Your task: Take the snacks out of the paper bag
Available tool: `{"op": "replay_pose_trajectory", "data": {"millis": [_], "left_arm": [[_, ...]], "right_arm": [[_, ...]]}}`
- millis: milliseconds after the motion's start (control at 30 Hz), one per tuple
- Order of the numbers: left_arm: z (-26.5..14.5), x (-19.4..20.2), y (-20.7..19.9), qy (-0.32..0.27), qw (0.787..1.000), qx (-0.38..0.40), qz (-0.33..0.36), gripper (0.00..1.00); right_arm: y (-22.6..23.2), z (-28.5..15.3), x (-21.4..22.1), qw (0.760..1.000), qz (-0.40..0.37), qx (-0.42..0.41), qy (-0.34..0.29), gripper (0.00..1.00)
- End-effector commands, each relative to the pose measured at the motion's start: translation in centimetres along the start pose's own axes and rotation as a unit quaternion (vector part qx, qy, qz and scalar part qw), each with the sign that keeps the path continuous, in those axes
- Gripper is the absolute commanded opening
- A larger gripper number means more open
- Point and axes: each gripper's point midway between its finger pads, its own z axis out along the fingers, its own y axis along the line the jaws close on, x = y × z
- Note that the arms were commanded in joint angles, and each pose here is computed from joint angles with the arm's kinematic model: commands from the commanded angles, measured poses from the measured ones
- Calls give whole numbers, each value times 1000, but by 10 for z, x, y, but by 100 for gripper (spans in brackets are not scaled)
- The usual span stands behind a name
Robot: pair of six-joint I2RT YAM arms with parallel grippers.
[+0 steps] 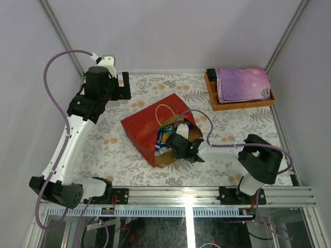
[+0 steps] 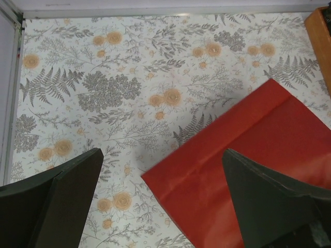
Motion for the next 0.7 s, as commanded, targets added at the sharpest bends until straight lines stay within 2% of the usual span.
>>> {"op": "replay_pose_trajectory", "data": {"millis": [0, 200, 367, 433, 533, 567, 667], "left_arm": [[12, 11, 8, 15, 1000, -12, 8, 100], [28, 22, 18, 36, 999, -11, -5, 100], [38, 30, 23, 37, 999, -7, -24, 100], [42, 34, 21, 37, 999, 1, -35, 100], [47, 34, 22, 30, 998, 1, -50, 100], [47, 33, 23, 27, 998, 3, -55, 100], [45, 33, 26, 16, 998, 4, -62, 100]], "right_arm": [[40, 23, -41, 998, -28, -32, -45, 4], [67, 52, -85, 997, -35, -48, -51, 3], [61, 59, -149, 994, -25, -61, -84, 4], [75, 51, -174, 990, -46, -90, -103, 4], [102, 41, -181, 980, -88, -151, -93, 6], [108, 37, -175, 977, -99, -170, -77, 10], [105, 16, -160, 973, -102, -197, -64, 46]]}}
